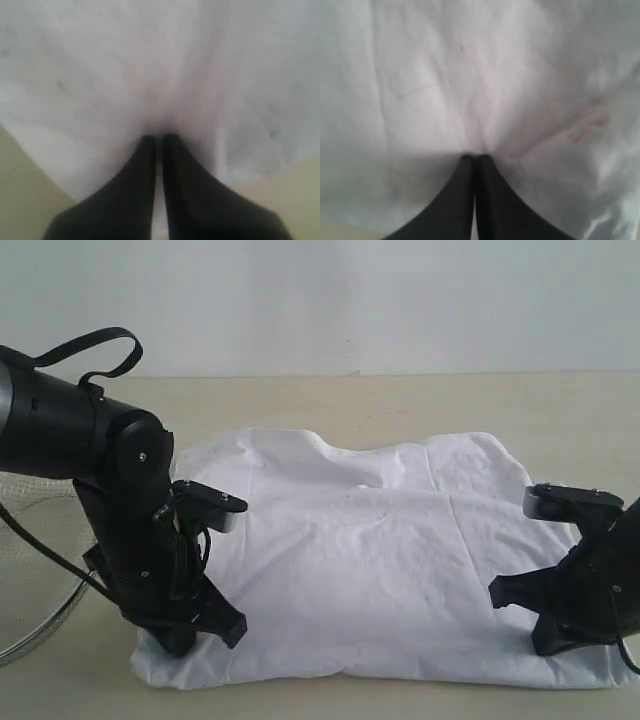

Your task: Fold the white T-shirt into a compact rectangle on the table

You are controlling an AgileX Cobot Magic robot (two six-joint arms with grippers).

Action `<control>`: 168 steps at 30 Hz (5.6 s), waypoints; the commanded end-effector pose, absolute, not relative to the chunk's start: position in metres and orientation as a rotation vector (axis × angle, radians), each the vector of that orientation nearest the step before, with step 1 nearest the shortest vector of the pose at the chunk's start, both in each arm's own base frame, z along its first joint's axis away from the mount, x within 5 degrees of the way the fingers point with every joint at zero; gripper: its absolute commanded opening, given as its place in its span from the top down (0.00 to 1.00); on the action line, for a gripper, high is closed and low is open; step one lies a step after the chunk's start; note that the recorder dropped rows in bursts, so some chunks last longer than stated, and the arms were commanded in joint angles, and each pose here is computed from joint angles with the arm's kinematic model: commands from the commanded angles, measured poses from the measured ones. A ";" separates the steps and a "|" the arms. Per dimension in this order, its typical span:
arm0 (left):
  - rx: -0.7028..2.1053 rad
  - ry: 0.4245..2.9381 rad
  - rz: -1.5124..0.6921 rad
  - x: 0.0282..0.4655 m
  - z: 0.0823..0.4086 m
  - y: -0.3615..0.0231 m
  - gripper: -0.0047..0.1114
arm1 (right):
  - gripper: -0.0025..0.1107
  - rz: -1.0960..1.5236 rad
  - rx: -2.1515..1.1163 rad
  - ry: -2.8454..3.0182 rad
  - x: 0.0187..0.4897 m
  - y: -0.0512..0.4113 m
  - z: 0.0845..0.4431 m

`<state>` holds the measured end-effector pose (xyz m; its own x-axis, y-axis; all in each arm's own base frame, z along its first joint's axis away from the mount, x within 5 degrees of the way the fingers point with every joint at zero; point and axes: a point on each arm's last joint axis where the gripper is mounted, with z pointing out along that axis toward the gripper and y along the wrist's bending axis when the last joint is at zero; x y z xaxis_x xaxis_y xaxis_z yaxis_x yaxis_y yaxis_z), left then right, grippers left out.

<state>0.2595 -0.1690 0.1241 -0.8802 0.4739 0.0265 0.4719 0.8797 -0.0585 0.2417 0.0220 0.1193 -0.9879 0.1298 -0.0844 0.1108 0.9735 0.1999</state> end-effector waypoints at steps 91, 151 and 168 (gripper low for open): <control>-0.842 -3.157 0.159 0.259 0.181 -0.171 0.92 | 0.53 0.927 0.504 2.915 0.277 -0.080 0.092; -0.842 -3.419 -0.103 0.225 0.282 -0.125 0.92 | 0.98 1.282 -0.134 2.371 0.323 0.155 0.222; -0.829 -3.395 -0.118 0.222 0.281 -0.123 0.92 | 0.98 1.306 -0.291 2.411 0.323 0.225 0.203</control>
<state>0.2247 -0.1223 0.2774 -0.8282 0.4602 -0.3199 0.4365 0.8876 0.1469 0.3212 0.2163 0.2015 -0.9089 0.0058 -0.4171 -0.3411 0.5650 0.7513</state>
